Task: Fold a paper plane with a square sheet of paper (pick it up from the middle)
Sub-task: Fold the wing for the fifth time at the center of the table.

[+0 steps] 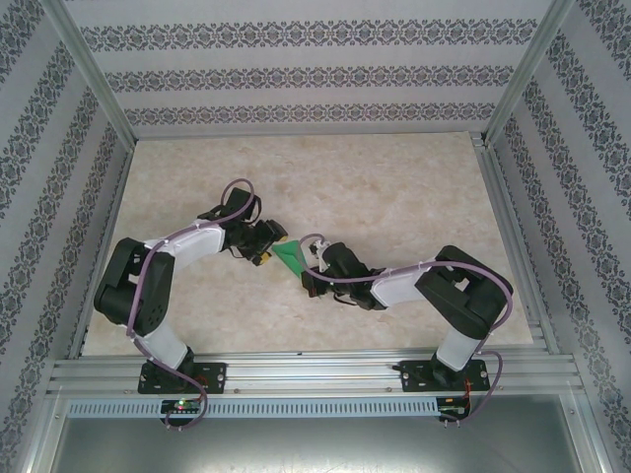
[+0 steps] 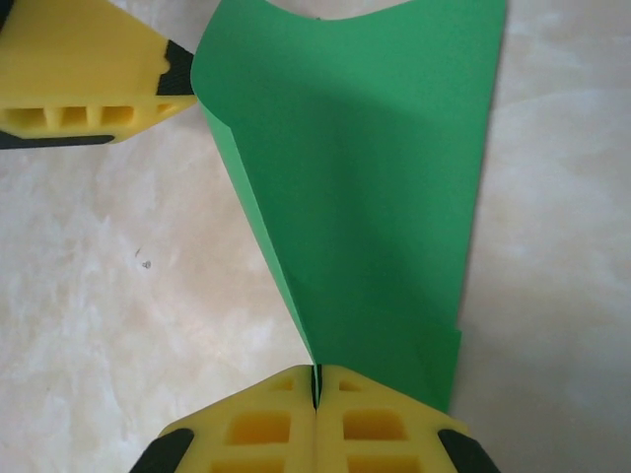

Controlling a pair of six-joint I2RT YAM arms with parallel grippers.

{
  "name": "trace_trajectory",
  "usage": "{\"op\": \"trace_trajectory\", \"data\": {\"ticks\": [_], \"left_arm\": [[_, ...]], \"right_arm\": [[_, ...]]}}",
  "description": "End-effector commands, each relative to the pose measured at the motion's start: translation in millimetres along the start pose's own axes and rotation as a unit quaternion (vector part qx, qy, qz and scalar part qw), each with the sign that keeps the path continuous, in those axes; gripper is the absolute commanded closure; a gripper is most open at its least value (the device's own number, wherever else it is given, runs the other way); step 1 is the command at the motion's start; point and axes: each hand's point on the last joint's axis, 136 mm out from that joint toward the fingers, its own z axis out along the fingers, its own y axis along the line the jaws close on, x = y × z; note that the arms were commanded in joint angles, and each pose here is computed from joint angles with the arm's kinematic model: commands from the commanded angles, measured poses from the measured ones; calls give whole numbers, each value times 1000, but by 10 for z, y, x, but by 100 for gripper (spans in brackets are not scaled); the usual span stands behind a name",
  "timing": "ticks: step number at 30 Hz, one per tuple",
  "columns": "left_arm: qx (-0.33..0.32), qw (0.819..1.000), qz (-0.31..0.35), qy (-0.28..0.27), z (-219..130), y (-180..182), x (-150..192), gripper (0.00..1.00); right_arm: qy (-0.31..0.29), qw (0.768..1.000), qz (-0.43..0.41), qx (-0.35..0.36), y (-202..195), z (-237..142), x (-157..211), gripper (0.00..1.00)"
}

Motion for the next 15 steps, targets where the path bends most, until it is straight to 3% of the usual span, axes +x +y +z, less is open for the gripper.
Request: {"op": "trace_trajectory", "data": {"ticks": [1, 4, 12, 14, 15], "left_arm": [[-14, 999, -27, 17, 30, 32, 68, 39], [-23, 999, -33, 24, 74, 83, 82, 45], [-35, 999, -25, 33, 111, 81, 75, 78], [-38, 998, -22, 35, 104, 71, 73, 81], [-39, 998, -19, 34, 92, 66, 69, 88]], "right_arm": [[-34, 998, -55, 15, 58, -35, -133, 100], [-37, 996, -76, 21, 72, -33, -118, 100], [-42, 993, -111, 26, 101, -49, -118, 98], [-38, 991, -124, 24, 110, -54, -105, 95], [-36, 990, -131, 28, 105, -59, -100, 93]]}}
